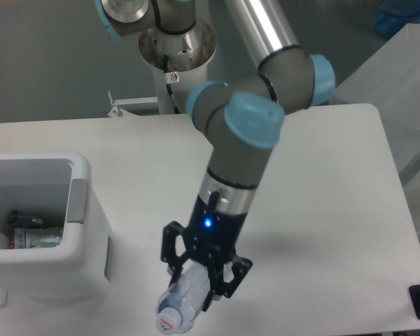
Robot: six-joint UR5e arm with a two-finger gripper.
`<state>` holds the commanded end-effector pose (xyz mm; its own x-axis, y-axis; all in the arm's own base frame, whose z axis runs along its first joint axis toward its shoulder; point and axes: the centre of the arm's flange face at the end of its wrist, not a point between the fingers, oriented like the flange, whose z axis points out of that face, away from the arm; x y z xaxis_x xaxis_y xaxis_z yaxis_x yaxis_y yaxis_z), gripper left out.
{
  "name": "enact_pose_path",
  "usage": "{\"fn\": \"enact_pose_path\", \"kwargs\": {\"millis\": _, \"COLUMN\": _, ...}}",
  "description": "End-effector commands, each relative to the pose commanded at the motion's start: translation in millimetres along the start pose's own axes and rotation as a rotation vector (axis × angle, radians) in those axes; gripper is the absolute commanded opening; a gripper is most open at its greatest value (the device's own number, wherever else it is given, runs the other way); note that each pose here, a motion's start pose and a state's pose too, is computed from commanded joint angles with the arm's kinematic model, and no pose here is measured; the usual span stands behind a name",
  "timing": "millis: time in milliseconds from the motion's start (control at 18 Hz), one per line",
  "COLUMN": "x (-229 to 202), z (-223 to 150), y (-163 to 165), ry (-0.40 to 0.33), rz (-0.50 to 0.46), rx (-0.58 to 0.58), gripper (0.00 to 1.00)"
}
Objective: Place the trash in the trash can
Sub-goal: 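Lift the water bottle and carry it over the white bin, then lower the bottle into the bin and open the gripper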
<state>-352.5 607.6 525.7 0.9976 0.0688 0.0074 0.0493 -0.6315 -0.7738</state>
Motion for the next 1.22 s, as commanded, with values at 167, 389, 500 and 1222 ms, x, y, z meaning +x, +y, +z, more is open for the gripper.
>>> {"fn": "enact_pose_path", "kwargs": {"millis": 167, "x": 42.7, "z": -24.7, "y": -25.7, "ry": 0.015, "rz": -0.064, "rx": 0.038, "gripper": 0.64}}
{"fn": "enact_pose_path", "kwargs": {"millis": 389, "x": 72.8, "z": -44.2, "y": -31.8, "ry": 0.028, "rz": -0.071, "rx": 0.052, "gripper": 0.64}}
{"fn": "enact_pose_path", "kwargs": {"millis": 500, "x": 92.6, "z": -54.9, "y": -41.6, "ry": 0.040, "rz": -0.055, "rx": 0.071, "gripper": 0.64}}
{"fn": "enact_pose_path", "kwargs": {"millis": 1222, "x": 206.6, "z": -24.0, "y": -50.2, "ry": 0.193, "rz": -0.053, "rx": 0.033, "gripper": 0.64}}
